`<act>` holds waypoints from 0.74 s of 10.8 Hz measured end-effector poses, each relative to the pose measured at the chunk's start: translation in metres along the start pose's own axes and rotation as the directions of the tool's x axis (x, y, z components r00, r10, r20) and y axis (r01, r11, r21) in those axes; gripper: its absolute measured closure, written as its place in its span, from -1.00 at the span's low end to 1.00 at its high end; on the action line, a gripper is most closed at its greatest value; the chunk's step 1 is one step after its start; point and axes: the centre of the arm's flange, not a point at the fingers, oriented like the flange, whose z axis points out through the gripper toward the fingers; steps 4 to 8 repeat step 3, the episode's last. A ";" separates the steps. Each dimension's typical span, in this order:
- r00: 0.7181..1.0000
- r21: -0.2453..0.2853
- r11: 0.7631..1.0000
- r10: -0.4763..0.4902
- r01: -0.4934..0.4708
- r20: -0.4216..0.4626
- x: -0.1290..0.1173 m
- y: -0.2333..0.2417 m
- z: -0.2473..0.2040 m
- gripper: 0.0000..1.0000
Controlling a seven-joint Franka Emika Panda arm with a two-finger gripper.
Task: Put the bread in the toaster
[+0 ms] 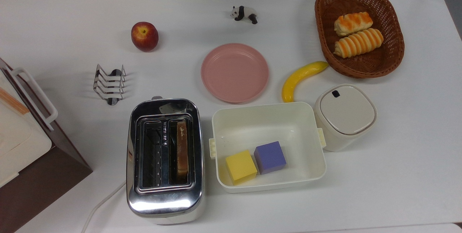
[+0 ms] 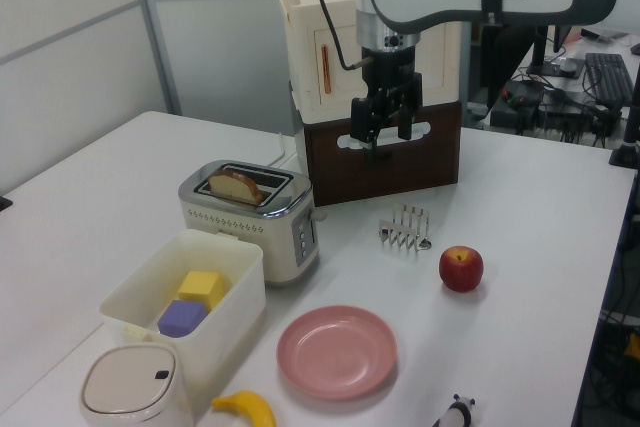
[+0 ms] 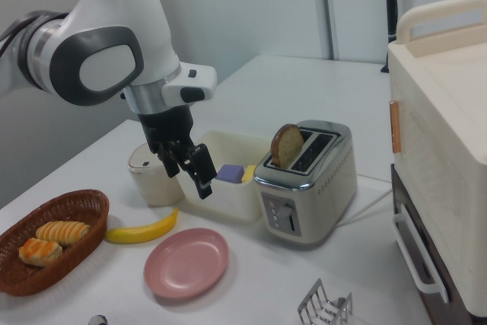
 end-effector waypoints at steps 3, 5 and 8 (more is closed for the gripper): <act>1.000 0.002 1.000 0.002 -0.002 0.011 -0.004 0.002 0.004 -1.00; 1.000 0.002 1.000 0.002 -0.002 0.011 -0.004 0.002 0.004 -1.00; 1.000 0.002 1.000 0.002 -0.002 0.011 -0.004 0.002 0.004 -1.00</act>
